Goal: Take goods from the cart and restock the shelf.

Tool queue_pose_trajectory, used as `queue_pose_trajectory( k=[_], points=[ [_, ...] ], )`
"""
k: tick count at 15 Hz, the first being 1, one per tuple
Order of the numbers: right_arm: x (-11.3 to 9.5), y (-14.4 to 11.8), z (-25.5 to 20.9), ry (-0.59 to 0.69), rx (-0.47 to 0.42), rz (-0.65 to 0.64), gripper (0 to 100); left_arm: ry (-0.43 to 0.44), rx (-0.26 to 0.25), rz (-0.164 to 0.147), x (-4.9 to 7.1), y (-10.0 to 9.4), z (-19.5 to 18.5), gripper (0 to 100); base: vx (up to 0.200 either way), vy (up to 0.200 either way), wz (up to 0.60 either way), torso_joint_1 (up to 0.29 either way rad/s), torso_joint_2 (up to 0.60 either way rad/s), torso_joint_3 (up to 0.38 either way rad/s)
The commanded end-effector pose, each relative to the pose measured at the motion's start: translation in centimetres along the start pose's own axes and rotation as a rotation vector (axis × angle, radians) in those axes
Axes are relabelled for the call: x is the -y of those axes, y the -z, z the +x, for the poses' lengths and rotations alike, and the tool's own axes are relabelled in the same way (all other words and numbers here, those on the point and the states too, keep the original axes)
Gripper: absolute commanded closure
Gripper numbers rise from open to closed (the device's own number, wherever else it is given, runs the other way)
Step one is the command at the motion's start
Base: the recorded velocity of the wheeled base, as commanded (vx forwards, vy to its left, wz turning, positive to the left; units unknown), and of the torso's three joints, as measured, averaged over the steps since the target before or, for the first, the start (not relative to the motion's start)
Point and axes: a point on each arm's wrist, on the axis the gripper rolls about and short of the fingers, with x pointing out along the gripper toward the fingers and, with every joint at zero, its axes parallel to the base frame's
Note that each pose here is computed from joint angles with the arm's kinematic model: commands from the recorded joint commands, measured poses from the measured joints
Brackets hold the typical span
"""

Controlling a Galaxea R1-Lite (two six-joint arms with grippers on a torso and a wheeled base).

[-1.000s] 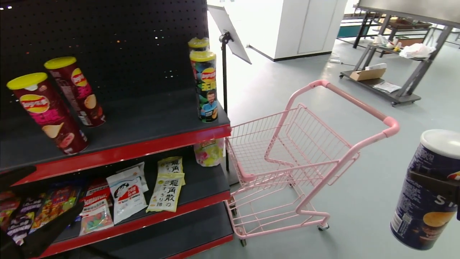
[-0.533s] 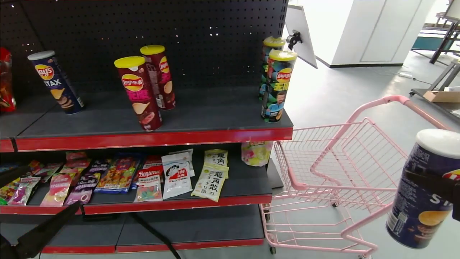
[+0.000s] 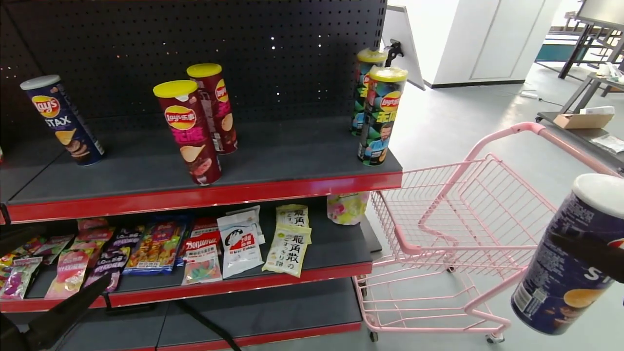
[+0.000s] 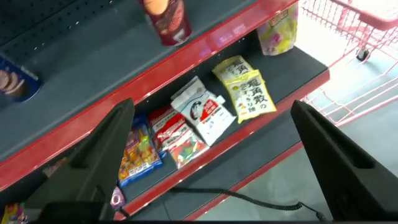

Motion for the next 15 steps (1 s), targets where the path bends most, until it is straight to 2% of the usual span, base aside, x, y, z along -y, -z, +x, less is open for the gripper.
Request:
queue_pose_trajectory(
  k=[1, 5, 9, 11, 15],
  points=[
    [-0.2, -0.4, -0.3, -0.032, 0.028, -0.004, 100, -0.005, 0.009, 0.003, 0.1, 0.0, -0.2, 0, 0.0, 0.2, 0.0, 0.002, 0.0, -0.002],
    [-1.3, -0.5, -1.2, -0.209, 0.072, 0.025, 100, -0.005, 0.01, 0.004, 0.1, 0.0, -0.3, 0, 0.0, 0.2, 0.0, 0.001, 0.0, 0.004],
    [-1.4, -0.8, -1.2, -0.237, 0.082, 0.046, 100, -0.011, 0.019, 0.007, 0.1, -0.1, -0.5, 0, 0.0, 0.2, 0.0, 0.002, 0.0, 0.004],
    [-1.7, -0.8, -1.2, -0.292, 0.081, 0.032, 100, -0.015, 0.021, 0.008, 0.1, -0.1, -0.5, 0, 0.0, 0.2, 0.0, 0.002, 0.0, 0.005],
    [-1.7, -1.1, -1.0, -0.294, 0.101, 0.022, 100, -0.021, 0.021, 0.008, 0.1, -0.1, -0.6, 0, 0.0, 0.2, 0.0, 0.002, 0.0, 0.004]
  ],
)
